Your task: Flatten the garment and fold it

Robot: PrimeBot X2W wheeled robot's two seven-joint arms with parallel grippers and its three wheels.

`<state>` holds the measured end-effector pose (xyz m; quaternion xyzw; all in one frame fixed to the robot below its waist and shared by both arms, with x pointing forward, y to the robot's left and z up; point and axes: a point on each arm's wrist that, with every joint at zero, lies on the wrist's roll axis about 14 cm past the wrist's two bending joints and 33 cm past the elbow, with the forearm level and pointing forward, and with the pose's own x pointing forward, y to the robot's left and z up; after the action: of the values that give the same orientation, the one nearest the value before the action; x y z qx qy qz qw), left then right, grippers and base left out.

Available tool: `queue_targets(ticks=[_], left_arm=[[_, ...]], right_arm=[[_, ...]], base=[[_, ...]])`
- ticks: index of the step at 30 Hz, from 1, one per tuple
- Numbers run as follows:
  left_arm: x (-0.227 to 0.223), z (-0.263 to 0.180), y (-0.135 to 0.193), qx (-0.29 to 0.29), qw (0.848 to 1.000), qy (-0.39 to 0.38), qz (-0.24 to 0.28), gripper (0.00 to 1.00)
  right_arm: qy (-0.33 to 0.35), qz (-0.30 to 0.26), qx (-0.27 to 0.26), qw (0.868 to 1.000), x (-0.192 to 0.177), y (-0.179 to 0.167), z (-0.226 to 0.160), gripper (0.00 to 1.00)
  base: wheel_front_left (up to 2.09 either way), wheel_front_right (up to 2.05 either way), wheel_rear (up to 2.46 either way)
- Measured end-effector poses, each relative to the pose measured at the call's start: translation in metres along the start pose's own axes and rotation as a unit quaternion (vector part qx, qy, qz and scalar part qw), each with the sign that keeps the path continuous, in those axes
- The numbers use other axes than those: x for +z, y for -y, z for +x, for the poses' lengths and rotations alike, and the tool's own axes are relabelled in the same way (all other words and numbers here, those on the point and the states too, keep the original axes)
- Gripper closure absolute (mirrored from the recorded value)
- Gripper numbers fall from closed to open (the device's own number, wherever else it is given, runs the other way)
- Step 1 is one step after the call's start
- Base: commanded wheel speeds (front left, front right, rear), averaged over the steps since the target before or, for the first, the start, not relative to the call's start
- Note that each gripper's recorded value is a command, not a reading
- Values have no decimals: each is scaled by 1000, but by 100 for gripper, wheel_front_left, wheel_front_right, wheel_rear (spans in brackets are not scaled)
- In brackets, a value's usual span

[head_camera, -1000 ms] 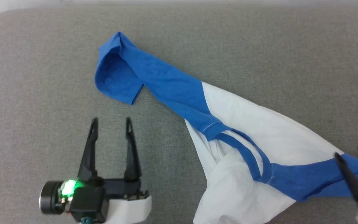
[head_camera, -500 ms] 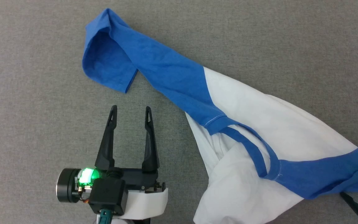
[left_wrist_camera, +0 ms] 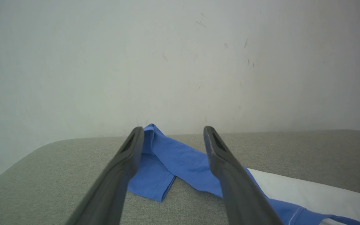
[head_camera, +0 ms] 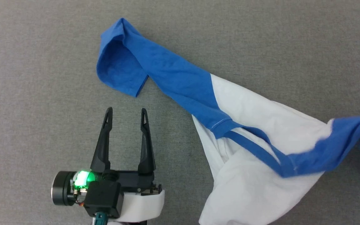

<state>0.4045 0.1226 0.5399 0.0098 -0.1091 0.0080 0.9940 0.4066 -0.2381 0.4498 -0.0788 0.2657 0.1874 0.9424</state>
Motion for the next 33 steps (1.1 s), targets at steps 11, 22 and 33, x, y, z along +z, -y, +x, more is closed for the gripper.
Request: queue_targets(ticks=[11, 22, 33], left_arm=[[-10, -2, 0, 9, 1000, -18, -8, 0], [-33, 3, 3, 17, 999, -47, -9, 0], [-24, 0, -4, 25, 999, -40, -12, 0]], right_arm=[[99, 22, -62, 993, 135, 79, 22, 100], [46, 15, -122, 991, 120, 102, 129, 0], [75, -18, 16, 997, 138, 20, 120, 0]], base=[[0, 0, 0], [0, 0, 0], [0, 0, 0]])
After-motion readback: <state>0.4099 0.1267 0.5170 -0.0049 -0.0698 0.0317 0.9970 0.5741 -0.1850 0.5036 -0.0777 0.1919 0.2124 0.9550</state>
